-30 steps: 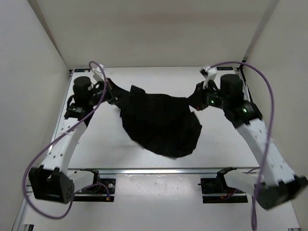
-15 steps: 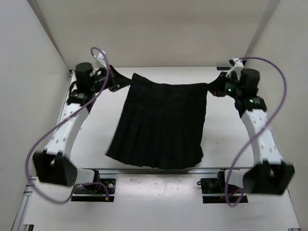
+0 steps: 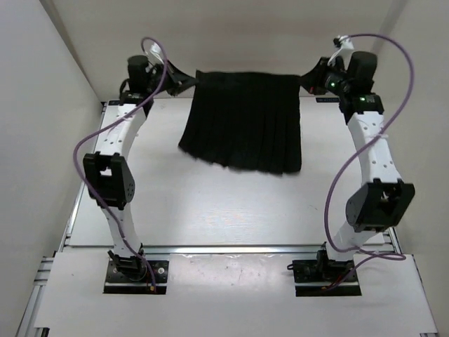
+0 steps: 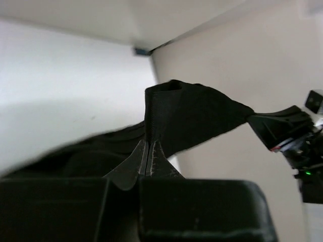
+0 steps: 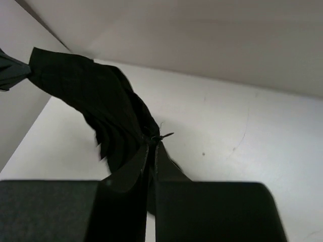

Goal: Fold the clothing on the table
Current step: Fold the skirt

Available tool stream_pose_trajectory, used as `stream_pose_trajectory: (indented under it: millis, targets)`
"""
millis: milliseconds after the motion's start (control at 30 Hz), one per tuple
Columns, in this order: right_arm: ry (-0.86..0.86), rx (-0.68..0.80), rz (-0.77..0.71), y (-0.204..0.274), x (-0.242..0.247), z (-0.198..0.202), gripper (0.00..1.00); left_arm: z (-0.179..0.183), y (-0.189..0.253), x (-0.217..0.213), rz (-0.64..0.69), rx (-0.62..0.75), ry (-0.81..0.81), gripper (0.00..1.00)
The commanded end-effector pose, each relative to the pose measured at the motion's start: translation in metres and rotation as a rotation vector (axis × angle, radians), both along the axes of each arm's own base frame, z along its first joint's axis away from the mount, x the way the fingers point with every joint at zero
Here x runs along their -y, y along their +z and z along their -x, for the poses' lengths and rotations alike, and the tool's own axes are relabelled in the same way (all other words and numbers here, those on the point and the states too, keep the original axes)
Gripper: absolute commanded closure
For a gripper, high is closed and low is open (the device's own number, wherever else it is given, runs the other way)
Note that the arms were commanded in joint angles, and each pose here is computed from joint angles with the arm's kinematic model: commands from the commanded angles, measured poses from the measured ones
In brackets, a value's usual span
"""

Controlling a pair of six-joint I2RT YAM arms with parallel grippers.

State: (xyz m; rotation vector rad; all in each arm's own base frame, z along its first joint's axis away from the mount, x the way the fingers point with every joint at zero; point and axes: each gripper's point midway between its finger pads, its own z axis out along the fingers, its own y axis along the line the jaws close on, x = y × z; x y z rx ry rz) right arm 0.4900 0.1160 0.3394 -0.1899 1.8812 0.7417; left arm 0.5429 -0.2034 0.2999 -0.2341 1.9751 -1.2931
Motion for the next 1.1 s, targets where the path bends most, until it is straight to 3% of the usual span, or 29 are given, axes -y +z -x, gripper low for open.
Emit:
stream_pose_trajectory:
  millis: [0, 100, 133, 167, 200, 233, 300, 333, 367, 433, 467, 567, 667, 800, 1067]
  targets:
    - [0.013, 0.328, 0.038, 0.114, 0.004, 0.038, 1.0, 0.04, 0.124, -0.024, 0.1, 0.259, -0.025, 1.0]
    - [0.049, 0.346, 0.052, 0.11, -0.007, 0.064, 1.0, 0.059, 0.103, -0.035, 0.075, 0.226, -0.036, 1.0]
    - [0.054, 0.322, 0.048, 0.095, -0.009, 0.07, 1.0, 0.071, 0.109, -0.034, 0.073, 0.238, -0.044, 1.0]
    - [0.057, 0.249, 0.046, 0.058, -0.008, 0.071, 1.0, 0.08, 0.093, -0.034, 0.07, 0.21, -0.053, 1.0]
    - [0.059, 0.263, 0.038, 0.06, -0.009, 0.085, 1.0, 0.086, 0.067, -0.034, 0.062, 0.159, -0.058, 1.0]
    - [0.065, 0.201, 0.021, 0.031, -0.009, 0.095, 1.0, 0.097, 0.063, -0.032, 0.053, 0.157, -0.068, 1.0]
    - [0.077, 0.04, -0.008, -0.039, -0.011, 0.119, 1.0, 0.126, 0.016, -0.028, 0.045, 0.069, -0.083, 1.0]
    - [0.09, 0.029, -0.015, -0.045, -0.013, 0.133, 1.0, 0.141, -0.025, -0.022, 0.037, -0.016, -0.101, 1.0]
    - [0.101, -0.04, -0.025, -0.073, -0.014, 0.153, 1.0, 0.157, -0.03, -0.019, 0.032, -0.018, -0.113, 1.0]
    - [0.132, -0.2, -0.041, -0.13, -0.02, 0.191, 1.0, 0.208, -0.092, -0.007, 0.005, -0.142, -0.159, 1.0]
    - [0.14, -0.197, -0.046, -0.131, -0.021, 0.202, 1.0, 0.231, -0.123, -0.002, -0.011, -0.216, -0.178, 1.0]
    - [0.161, -0.313, -0.07, -0.164, -0.022, 0.245, 1.0, 0.286, -0.163, -0.003, -0.024, -0.315, -0.199, 1.0]
    - [0.144, -0.362, -0.1, -0.166, -0.017, 0.272, 1.0, 0.312, -0.171, -0.02, 0.002, -0.347, -0.14, 1.0]
    - [0.186, -0.433, -0.127, -0.164, -0.027, 0.309, 1.0, 0.322, -0.159, -0.03, -0.093, -0.309, -0.115, 1.0]
    - [0.217, -0.508, -0.051, -0.16, -0.044, 0.317, 1.0, 0.318, -0.158, -0.034, -0.115, -0.335, -0.071, 1.0]
